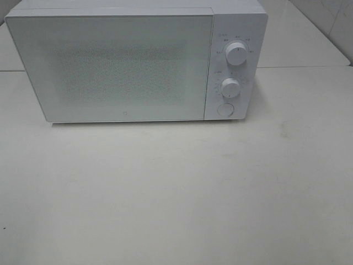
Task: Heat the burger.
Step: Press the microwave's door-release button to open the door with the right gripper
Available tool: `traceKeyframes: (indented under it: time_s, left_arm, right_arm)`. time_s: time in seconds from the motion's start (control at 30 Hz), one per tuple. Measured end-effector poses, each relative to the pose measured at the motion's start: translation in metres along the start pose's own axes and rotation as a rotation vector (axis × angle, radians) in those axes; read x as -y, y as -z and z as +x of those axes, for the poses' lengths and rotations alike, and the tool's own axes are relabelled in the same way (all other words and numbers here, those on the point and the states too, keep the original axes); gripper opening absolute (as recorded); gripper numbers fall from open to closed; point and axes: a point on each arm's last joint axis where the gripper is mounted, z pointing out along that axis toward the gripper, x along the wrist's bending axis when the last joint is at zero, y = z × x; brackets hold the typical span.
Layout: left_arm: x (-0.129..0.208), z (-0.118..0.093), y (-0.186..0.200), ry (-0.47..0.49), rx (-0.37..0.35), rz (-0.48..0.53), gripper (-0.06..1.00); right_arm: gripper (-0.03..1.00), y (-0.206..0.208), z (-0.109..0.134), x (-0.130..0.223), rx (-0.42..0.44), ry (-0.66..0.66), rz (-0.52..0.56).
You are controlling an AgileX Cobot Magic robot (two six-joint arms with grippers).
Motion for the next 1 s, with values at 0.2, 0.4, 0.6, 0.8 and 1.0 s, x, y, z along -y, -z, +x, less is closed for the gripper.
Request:
traceKeyframes:
  time_s: [0.2,0.4,0.6,0.8,1.0]
  left_arm:
    - [0.000,0.000,0.000,0.000,0.000,0.000,0.97]
    - [0.000,0.000,0.000,0.000,0.000,0.000,0.97]
    - [0.000,0.000,0.000,0.000,0.000,0.000,0.97]
    - [0.000,0.000,0.000,0.000,-0.001,0.000,0.97]
    - [0.000,0.000,0.000,0.000,-0.001,0.000,0.97]
  right_arm:
    - [0.74,-0.005,0.000,-0.016,-0.002,0.002,-0.026]
    - [0.74,-0.018,0.002,-0.037,-0.012,0.001,-0.095]
    - [0.74,-0.033,0.003,-0.056,-0.017,0.002,-0.148]
    - [0.74,-0.050,0.004,-0.070,-0.020,0.005,-0.154]
    - [0.74,-0.076,0.005,-0.083,-0.024,0.009,-0.138]
